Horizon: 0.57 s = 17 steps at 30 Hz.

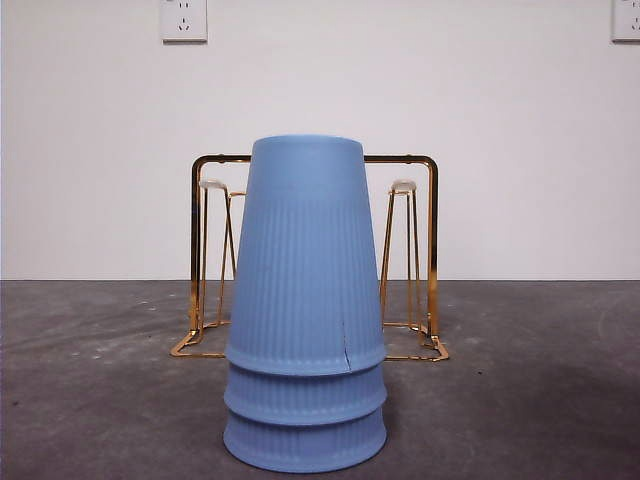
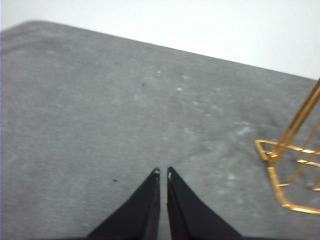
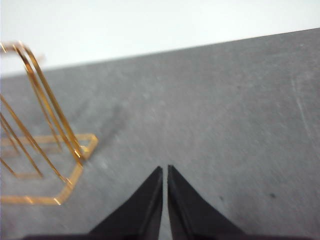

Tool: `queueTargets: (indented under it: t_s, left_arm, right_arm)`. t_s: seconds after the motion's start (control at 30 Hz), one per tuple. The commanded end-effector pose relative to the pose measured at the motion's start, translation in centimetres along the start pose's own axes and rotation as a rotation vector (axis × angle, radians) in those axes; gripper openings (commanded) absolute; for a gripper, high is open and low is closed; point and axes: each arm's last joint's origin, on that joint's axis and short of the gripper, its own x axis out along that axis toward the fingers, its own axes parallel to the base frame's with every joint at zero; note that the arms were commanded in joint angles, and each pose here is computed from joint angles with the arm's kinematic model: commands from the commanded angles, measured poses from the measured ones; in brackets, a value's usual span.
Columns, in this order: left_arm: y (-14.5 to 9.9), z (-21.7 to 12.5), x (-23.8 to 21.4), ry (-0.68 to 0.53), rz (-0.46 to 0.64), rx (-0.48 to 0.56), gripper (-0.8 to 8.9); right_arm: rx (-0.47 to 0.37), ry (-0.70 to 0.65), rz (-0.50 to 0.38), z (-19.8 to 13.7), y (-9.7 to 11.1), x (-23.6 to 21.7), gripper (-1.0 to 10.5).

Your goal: Pick the top cup and place it on cupholder, pick up the mid cup and place it on cupholder, last pick the bottom cup and place it on cupholder.

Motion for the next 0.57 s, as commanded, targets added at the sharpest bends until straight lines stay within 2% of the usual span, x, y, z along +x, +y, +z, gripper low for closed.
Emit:
queueTargets:
  t_s: [0.03, 0.17, 0.23, 0.57]
  left_arm:
    - [-0.8, 2.7, -0.8, -0.036, -0.056, -0.079, 0.15]
    - [-1.9, 6.2, -1.6, -0.013, -0.126, -0.082, 0.15]
    - [-2.3, 7.8, -1.8, -0.003, -0.147, -0.082, 0.15]
    - [-5.0, 16.7, -1.2, 0.093, -0.339, -0.083, 0.15]
  right_arm:
    - [0.085, -0.053, 0.033, 2.1, 0.7, -0.8, 0.1]
    - [0.133, -0.054, 0.036, 5.2, 1.6, -2.1, 0.1]
    - [0.13, -0.061, 0.045, 6.7, 2.1, -2.7, 0.1]
    - [0.094, 0.007, 0.242, 14.6, 4.7, -3.4, 0.1]
